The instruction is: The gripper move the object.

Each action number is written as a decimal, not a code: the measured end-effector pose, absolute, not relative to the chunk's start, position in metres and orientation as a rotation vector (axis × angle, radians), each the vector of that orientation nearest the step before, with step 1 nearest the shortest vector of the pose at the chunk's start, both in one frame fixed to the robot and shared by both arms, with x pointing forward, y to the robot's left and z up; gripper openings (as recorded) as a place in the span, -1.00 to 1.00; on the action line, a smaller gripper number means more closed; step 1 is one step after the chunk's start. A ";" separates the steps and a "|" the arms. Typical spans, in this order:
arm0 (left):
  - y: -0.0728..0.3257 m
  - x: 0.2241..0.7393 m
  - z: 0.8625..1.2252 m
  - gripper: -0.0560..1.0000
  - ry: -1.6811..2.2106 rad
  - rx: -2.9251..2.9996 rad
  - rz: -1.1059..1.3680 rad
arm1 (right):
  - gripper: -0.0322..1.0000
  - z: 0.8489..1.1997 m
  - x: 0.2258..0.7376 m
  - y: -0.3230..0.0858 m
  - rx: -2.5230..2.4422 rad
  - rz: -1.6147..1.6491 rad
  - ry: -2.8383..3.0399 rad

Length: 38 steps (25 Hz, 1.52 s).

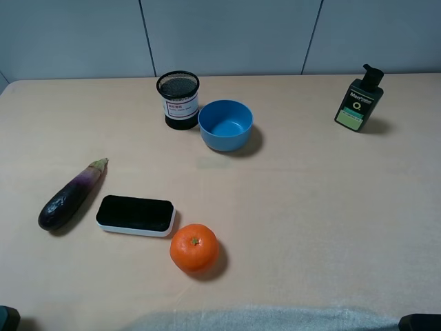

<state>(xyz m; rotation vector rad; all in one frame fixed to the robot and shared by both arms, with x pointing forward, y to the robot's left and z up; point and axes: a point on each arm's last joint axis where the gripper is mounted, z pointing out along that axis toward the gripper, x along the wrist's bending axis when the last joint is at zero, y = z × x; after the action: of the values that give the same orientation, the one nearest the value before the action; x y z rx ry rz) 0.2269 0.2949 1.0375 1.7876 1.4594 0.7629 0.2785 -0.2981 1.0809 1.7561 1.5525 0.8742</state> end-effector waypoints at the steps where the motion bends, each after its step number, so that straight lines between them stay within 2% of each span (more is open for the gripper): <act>1: 0.295 0.227 1.037 0.57 1.459 1.788 0.763 | 0.34 1.081 0.275 -0.298 1.747 0.879 1.534; 19: 0.295 0.227 1.037 0.57 1.459 1.788 0.763 | 0.34 1.082 0.243 -0.298 1.664 0.949 1.416; 25: 0.295 0.227 1.037 0.57 1.459 1.788 0.763 | 0.34 1.056 0.241 -0.298 1.686 0.932 1.435; 38: 0.295 0.227 1.037 0.57 1.459 1.788 0.763 | 0.34 1.055 0.236 -0.297 1.603 0.951 1.421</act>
<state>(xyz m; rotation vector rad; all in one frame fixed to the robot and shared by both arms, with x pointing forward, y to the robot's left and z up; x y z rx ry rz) 0.2269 0.2949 1.0375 1.7876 1.4594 0.7629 0.2355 -0.2974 1.0549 1.6029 1.4205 0.9514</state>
